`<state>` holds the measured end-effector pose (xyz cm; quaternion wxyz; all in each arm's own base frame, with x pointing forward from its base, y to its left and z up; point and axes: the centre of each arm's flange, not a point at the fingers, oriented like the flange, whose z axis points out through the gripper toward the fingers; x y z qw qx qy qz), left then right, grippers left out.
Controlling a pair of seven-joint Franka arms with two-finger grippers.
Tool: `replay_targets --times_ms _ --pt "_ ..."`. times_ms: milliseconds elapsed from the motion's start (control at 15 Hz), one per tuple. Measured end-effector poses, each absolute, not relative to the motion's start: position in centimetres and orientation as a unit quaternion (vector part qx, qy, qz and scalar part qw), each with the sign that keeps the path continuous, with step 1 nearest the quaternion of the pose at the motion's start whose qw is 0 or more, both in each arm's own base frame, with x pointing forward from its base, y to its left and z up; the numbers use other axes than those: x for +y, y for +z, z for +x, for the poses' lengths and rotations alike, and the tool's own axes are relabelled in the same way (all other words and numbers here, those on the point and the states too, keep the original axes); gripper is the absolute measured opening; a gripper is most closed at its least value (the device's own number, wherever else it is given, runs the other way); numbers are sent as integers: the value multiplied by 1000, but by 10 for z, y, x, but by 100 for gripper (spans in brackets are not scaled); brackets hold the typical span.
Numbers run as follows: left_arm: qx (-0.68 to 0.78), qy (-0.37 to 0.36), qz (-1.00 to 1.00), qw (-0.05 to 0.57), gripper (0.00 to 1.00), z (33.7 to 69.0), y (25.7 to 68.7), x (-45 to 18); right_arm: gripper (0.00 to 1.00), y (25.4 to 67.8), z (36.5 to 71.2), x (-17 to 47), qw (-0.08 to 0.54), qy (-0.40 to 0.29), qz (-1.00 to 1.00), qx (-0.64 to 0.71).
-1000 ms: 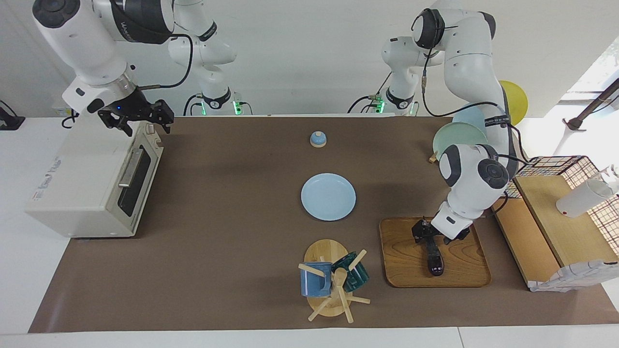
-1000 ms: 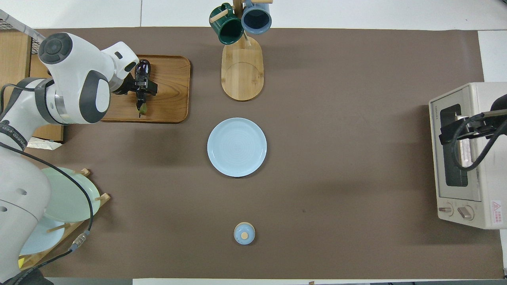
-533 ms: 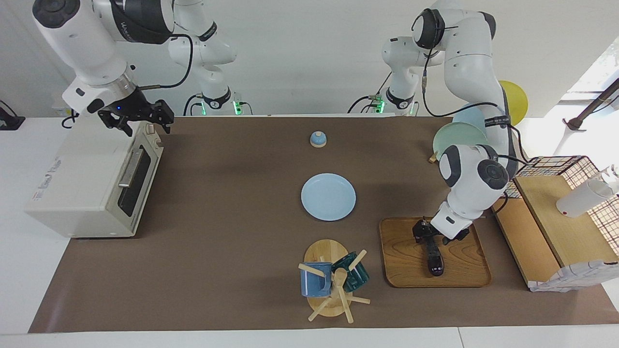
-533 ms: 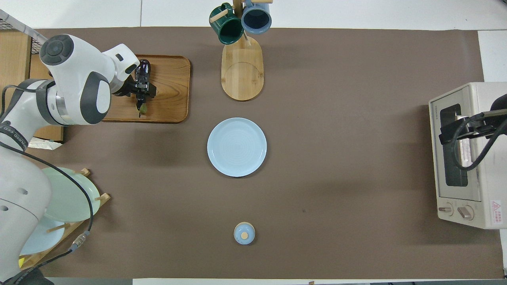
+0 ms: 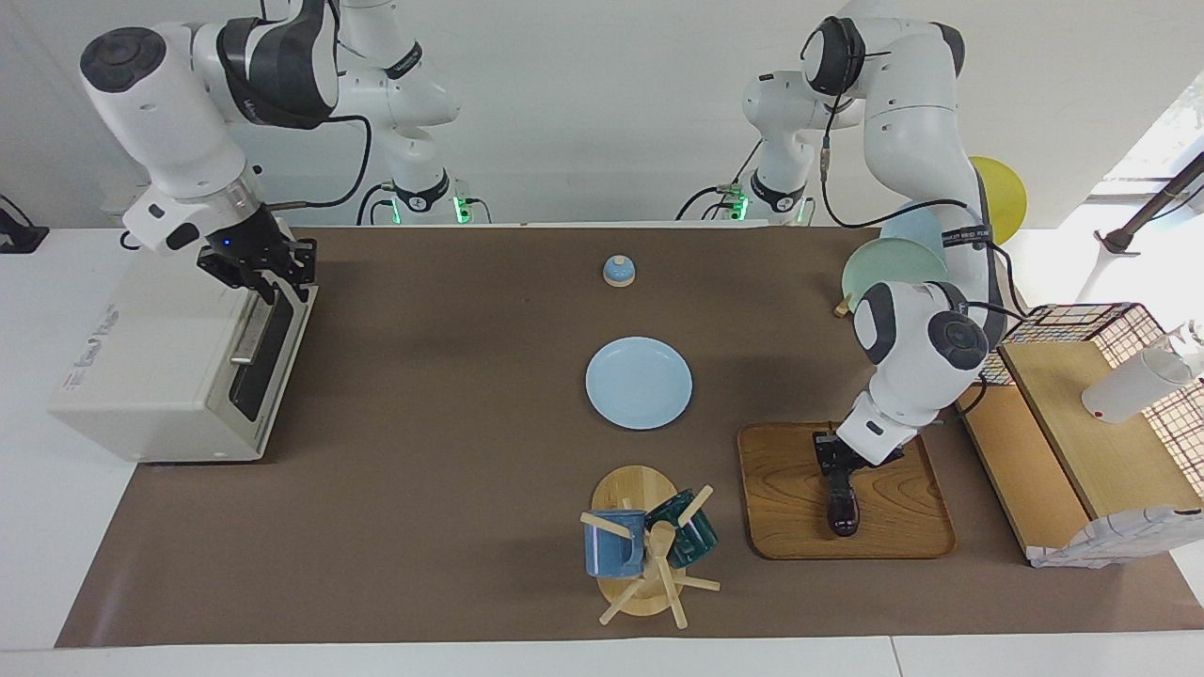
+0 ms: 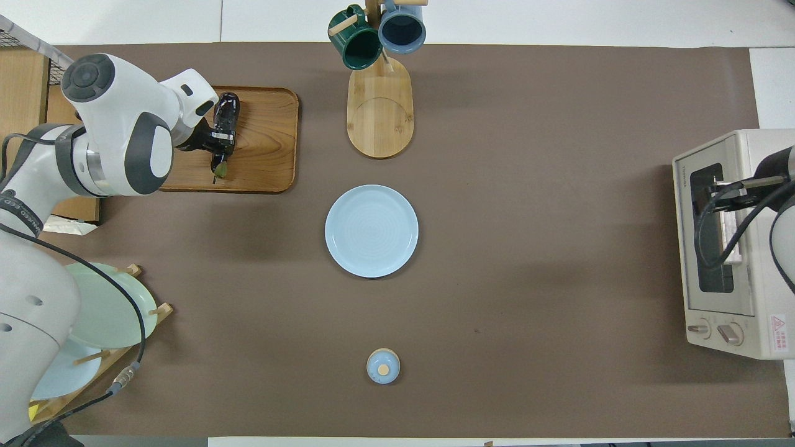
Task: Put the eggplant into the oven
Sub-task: 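Grasp the eggplant with the left gripper while the right gripper reaches the oven, then carry the eggplant to the blue plate while the right gripper opens the oven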
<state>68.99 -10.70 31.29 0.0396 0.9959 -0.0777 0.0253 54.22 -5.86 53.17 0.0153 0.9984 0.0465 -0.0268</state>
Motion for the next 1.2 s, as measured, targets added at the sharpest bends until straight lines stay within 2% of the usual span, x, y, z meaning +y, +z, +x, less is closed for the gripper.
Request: replay_targets --times_ms 200,533,733,1000,1200 --pt "-65 27 996 56 31 692 331 -108 2 504 536 -86 52 -32 997 43" --pt "-32 -4 997 65 31 665 412 -115 1 475 530 -99 69 -37 996 42" --pt "-21 -25 997 67 31 636 445 -160 1 469 530 -98 71 -30 996 45" --pt "-17 -50 996 73 31 591 450 -253 1 467 528 -93 76 -22 996 51" --pt "-14 -28 997 77 31 543 419 -321 1 460 529 -70 76 -22 996 40"
